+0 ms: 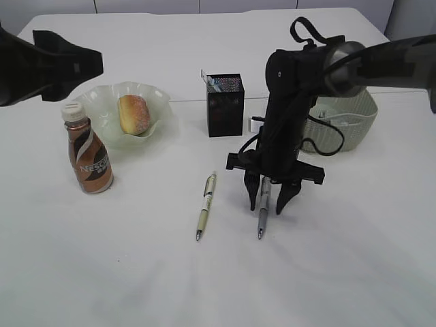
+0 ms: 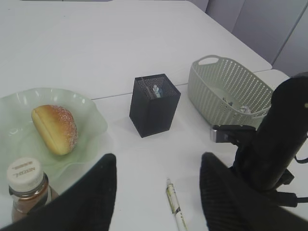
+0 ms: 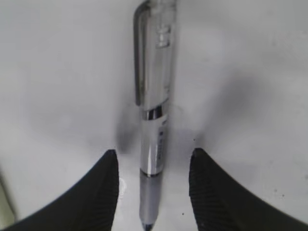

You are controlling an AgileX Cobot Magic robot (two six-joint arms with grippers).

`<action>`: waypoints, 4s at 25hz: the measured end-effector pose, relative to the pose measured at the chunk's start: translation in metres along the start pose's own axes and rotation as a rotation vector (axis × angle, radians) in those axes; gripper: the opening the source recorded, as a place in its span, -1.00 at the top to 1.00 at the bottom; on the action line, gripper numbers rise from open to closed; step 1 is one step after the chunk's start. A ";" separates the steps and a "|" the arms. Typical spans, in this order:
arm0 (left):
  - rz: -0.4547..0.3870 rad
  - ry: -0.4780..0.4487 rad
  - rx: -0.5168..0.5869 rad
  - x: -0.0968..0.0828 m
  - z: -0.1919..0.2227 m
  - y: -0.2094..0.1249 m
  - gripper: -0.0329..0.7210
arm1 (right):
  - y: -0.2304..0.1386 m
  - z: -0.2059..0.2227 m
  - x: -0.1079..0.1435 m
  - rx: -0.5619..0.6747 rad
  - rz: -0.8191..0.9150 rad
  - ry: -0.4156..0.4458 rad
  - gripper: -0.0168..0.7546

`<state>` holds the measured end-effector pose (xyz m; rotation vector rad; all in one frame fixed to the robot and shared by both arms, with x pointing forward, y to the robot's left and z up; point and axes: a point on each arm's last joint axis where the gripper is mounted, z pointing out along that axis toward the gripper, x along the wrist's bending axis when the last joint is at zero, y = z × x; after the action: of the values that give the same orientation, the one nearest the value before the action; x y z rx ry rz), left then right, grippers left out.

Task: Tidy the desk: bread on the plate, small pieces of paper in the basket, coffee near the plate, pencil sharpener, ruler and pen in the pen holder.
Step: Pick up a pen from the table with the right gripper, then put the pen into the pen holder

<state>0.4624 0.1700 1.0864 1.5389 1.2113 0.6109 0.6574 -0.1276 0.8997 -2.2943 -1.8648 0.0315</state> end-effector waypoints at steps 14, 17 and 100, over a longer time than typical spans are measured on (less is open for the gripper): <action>-0.001 0.000 0.000 0.000 0.000 0.000 -0.15 | 0.004 0.007 -0.006 -0.037 0.004 -0.096 -0.03; -0.001 0.000 0.000 0.000 0.000 0.000 -0.14 | 0.004 0.007 -0.007 -0.038 0.005 -0.098 -0.03; -0.003 -0.005 0.000 0.000 0.000 0.000 -0.10 | 0.089 -0.091 0.015 -1.447 -0.620 0.231 0.75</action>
<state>0.4622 0.1695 1.0866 1.5370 1.2095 0.6045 0.7583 -0.1422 0.9765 -1.7906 -2.7338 -2.1242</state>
